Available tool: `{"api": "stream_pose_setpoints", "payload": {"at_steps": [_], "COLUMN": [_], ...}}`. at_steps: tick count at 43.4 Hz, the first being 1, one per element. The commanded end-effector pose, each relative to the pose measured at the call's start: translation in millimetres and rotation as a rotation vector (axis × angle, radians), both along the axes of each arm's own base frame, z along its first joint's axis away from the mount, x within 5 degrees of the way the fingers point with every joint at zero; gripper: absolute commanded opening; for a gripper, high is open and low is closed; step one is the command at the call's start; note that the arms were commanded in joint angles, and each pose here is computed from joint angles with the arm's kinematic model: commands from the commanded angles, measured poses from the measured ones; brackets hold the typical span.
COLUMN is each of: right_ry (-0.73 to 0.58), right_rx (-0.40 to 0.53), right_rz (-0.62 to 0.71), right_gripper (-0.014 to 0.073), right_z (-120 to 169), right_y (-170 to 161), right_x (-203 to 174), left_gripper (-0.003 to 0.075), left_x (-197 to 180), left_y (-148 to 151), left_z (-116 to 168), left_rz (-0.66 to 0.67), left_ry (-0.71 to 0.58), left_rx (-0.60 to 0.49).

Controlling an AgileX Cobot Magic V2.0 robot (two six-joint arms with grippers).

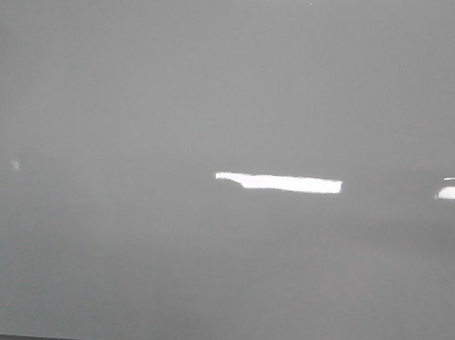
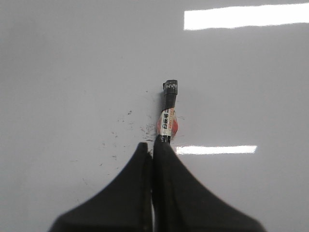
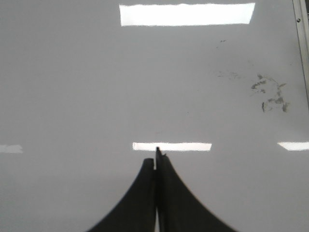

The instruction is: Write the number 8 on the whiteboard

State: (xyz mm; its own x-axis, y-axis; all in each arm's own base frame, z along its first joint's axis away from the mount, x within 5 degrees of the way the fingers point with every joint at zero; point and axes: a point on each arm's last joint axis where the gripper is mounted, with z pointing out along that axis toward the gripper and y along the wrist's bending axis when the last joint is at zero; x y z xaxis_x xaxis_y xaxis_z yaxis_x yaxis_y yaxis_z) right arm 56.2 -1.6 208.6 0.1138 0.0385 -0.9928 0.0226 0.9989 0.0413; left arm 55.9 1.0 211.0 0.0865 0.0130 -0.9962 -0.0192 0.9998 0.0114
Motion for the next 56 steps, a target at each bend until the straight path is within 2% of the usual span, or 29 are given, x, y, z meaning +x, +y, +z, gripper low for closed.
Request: {"api": "stream_pose_setpoints", "payload": {"at_steps": [1,38,47,56], "right_ry": [-0.108,-0.117,-0.073,-0.073], "right_rx": [-0.002,-0.002,-0.002,-0.015], "right_rz": [-0.002,-0.002,-0.001,0.000], "right_gripper": [-0.0108,-0.0108,-0.0108,-0.0108], "right_z": [9.8,10.6,6.6,24.5], "right_y": [-0.1,-0.2,0.0,0.3], "right_x": [-3.1,-3.3,-2.5,-6.4], "left_gripper": [-0.0021,-0.0021,-0.0021,-0.0021], "left_x": [-1.4,-1.4,-1.8,-7.1], "left_y": [-0.3,-0.3,-0.3,-0.4], "left_z": [4.1,4.1,6.0,31.3], "left_rz": [-0.007,-0.007,-0.006,-0.009], "left_ry": [-0.083,-0.083,-0.104,-0.162], "left_rx": [-0.003,-0.003,-0.003,-0.016]}}
